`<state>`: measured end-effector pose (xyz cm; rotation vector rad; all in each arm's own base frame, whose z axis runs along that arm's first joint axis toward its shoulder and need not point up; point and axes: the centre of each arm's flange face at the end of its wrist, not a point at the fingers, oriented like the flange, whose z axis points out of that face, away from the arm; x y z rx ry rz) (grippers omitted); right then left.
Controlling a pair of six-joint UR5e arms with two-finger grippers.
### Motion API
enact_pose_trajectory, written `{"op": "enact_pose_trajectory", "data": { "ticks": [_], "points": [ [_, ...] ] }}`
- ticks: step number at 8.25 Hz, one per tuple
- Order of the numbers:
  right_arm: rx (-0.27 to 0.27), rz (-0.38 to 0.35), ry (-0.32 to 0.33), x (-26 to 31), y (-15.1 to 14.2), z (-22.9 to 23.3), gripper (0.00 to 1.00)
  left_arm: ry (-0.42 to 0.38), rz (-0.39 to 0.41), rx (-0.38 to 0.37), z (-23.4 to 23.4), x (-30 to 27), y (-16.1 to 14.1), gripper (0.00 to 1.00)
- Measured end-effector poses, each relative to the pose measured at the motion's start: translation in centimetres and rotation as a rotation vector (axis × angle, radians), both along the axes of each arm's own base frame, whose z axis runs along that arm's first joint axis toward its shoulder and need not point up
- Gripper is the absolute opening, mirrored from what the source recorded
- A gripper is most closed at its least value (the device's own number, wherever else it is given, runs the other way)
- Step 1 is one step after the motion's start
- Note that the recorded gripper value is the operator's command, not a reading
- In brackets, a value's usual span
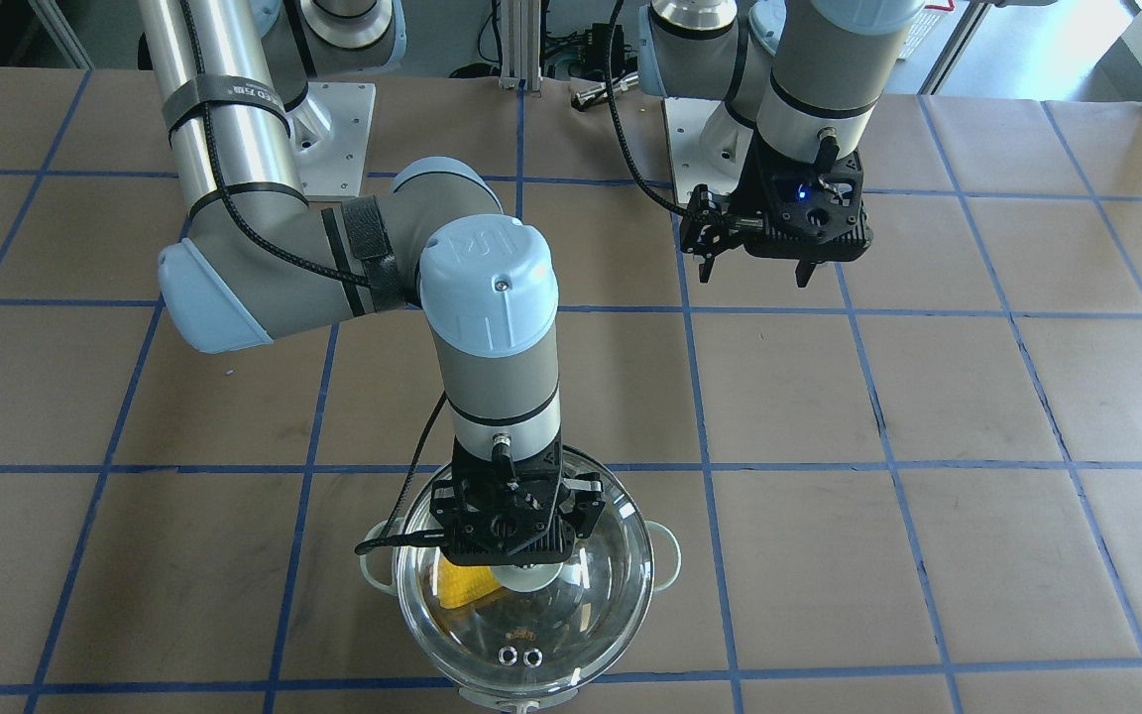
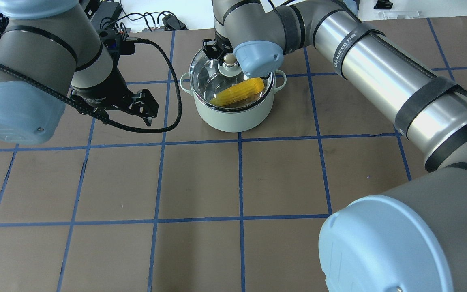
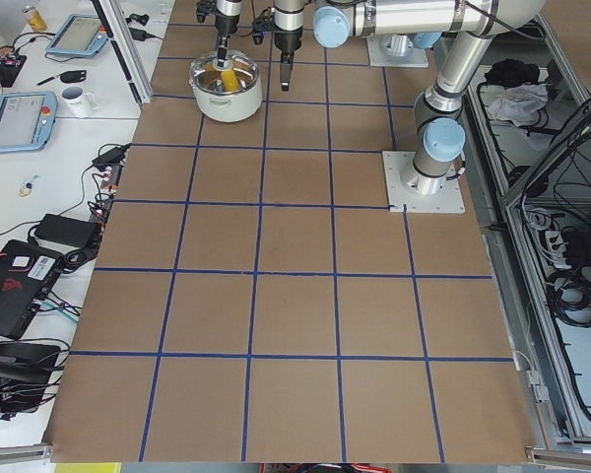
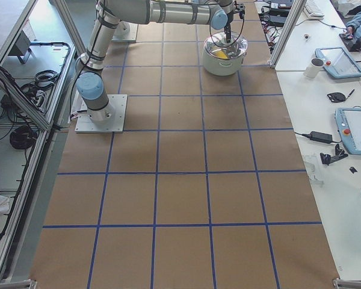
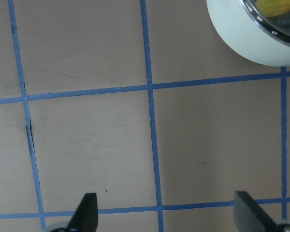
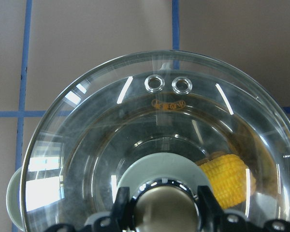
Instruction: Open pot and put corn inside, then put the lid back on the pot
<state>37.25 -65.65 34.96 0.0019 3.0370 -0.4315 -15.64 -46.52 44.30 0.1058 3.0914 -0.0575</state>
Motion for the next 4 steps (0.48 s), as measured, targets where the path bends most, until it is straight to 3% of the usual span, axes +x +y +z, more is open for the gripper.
{"op": "enact_pose_trajectory", "data": {
  "ticks": [4],
  "points": [
    [0.000, 0.012, 0.007, -0.08, 0.15, 0.33, 0.48, -0.002, 0.002, -0.001, 0.07, 0.12, 0.01, 1.00]
  ]
}}
